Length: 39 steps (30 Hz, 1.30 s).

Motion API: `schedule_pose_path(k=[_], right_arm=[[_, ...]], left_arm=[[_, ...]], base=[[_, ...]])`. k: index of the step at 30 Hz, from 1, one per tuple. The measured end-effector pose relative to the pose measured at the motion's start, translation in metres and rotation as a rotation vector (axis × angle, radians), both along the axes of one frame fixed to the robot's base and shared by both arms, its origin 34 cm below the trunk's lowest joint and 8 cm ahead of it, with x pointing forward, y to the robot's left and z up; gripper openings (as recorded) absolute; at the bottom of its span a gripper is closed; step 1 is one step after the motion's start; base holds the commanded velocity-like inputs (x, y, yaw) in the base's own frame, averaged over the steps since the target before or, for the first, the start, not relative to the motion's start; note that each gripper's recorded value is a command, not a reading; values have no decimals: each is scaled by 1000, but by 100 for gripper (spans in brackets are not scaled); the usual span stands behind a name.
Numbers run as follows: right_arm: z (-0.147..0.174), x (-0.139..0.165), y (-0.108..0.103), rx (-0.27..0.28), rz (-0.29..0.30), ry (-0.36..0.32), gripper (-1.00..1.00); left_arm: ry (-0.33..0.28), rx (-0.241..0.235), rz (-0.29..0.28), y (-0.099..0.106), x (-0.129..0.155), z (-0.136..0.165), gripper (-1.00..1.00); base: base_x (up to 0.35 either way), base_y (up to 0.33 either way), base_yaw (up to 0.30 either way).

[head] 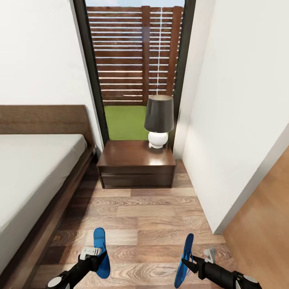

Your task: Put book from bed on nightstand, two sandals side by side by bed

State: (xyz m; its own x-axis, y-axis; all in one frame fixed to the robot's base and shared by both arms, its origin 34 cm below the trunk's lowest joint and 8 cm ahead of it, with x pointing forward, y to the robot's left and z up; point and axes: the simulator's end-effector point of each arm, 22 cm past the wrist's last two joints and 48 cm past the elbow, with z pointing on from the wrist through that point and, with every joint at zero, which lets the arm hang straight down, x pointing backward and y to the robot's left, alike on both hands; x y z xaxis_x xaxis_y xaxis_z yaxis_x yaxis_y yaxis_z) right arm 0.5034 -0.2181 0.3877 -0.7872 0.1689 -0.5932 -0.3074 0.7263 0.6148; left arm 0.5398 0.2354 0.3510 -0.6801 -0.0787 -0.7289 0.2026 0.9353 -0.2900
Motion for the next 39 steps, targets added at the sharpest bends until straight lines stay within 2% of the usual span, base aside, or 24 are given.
schedule_pose_path(k=[39], right_arm=[[-3, -5, 4, 11, 1, 16, -100]], left_arm=[[0, 0, 0, 0, 0, 0, -100]], base=[[314, -26, 7]])
